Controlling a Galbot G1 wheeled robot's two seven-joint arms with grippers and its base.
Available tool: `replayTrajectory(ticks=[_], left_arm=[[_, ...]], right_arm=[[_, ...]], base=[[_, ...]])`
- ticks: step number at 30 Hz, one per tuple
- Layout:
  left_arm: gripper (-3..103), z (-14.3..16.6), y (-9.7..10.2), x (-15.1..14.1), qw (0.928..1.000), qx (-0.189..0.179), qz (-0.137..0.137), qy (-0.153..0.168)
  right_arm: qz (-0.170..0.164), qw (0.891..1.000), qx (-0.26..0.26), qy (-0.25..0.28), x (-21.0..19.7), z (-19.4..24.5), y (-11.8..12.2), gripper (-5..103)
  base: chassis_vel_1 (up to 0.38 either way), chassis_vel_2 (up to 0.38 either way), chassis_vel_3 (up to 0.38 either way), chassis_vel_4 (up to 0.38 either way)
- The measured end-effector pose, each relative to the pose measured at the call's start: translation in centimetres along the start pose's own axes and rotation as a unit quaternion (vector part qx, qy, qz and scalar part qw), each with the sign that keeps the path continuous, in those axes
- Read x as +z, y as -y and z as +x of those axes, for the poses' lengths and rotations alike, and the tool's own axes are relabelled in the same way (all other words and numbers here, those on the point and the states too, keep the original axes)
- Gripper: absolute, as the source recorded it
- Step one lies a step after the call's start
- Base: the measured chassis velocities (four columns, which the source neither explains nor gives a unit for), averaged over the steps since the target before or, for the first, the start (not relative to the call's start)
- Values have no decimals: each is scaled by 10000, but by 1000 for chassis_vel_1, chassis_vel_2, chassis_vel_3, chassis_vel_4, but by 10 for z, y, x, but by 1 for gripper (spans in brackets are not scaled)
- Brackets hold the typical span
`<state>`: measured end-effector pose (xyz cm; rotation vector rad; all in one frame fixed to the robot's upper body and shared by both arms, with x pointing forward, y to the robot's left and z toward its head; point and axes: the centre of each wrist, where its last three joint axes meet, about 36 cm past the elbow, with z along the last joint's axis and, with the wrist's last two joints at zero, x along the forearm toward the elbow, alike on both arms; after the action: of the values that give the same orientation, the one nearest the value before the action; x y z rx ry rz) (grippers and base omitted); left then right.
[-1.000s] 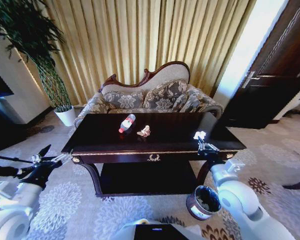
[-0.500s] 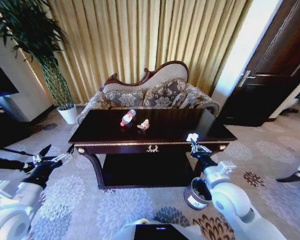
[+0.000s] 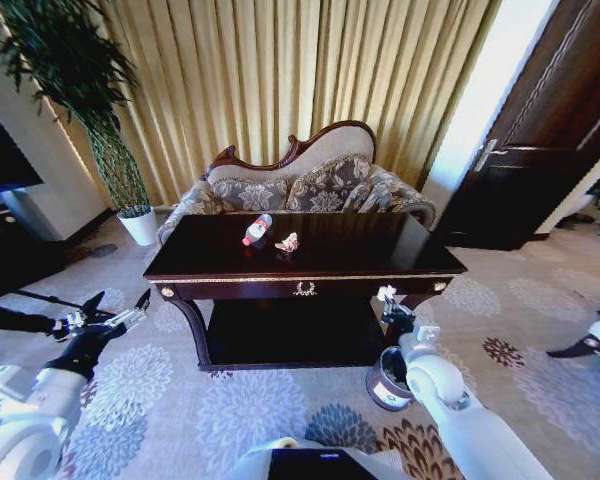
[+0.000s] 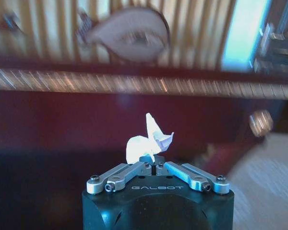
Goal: Move to the front of the table and place the trash on the table into the trash bin.
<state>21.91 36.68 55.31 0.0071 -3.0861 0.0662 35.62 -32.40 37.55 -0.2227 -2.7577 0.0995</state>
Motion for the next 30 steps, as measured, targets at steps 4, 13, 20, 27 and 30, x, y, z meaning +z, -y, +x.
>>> replayTrajectory(ticks=[4, 13, 20, 27, 30], left_arm=[[100, -1, 2, 4, 10000, 41, 36, -7], [100, 1, 2, 5, 10000, 31, 7, 86], [100, 3, 3, 6, 9999, -17, 65, 110], [100, 3, 4, 7, 9997, -73, 65, 227], [100, 3, 3, 5, 9996, -91, 18, 282]], right_arm=[[264, 9971, 287, -658, 43, -33, 20, 0], [646, 9765, 933, -1831, 130, -93, 69, 0], [800, 9615, 1386, -2232, 160, -125, 90, -3], [960, 9602, 1386, -2229, 162, -128, 85, 18], [1111, 9573, 1395, -2276, 168, -127, 87, 34]], base=[[0, 0, 0, 0], [0, 0, 0, 0], [0, 0, 0, 0], [0, 0, 0, 0], [0, 0, 0, 0]])
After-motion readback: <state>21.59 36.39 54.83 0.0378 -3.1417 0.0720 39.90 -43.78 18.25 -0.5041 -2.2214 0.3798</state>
